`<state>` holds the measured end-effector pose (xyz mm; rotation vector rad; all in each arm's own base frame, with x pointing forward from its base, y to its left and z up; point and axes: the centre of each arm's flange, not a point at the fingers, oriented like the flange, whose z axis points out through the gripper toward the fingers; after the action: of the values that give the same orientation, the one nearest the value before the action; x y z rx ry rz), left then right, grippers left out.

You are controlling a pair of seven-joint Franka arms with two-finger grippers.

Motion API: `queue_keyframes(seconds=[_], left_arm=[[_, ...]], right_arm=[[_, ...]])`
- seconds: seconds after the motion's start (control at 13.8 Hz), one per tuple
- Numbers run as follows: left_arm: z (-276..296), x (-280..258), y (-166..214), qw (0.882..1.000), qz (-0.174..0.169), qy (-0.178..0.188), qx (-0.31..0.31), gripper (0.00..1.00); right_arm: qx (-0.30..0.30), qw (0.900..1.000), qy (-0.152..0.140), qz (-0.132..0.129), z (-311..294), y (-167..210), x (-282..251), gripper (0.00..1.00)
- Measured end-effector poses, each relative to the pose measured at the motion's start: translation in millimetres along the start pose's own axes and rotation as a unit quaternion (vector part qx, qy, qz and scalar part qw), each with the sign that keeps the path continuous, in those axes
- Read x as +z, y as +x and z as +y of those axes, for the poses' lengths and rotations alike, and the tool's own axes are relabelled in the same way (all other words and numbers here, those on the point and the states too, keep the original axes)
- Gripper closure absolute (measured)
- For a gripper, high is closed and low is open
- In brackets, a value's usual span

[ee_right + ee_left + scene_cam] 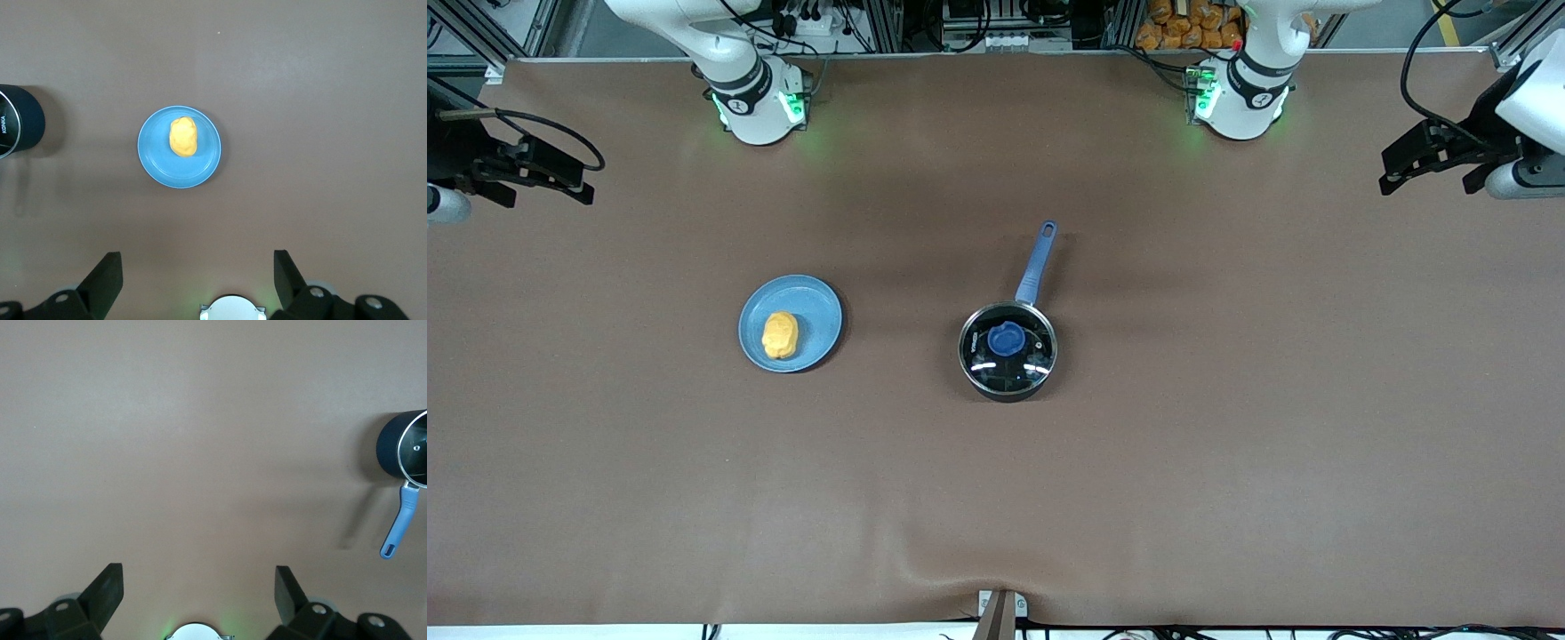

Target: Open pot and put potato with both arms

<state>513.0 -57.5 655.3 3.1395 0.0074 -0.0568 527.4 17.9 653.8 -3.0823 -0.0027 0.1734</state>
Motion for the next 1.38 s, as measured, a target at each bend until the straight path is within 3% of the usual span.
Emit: queue_keyframes(seconds=[0.58, 1.09, 1.38], left_arm=[[134, 67, 48, 0.999, -0.012, -0.013, 0.034, 0.00], [312, 166, 59, 0.997, -0.006, -0.047, -0.056, 0.00], [376, 225, 70, 0.994, 0.004, -0.065, -0.091, 0.00]], right_arm=[[0.000, 1.000, 0.000, -0.001, 0, 1, 2, 0.00], [0.000, 1.000, 0.000, -0.001, 0, 1, 2, 0.00], [0.000, 1.000, 0.000, 0.003, 0, 3, 5, 0.00]])
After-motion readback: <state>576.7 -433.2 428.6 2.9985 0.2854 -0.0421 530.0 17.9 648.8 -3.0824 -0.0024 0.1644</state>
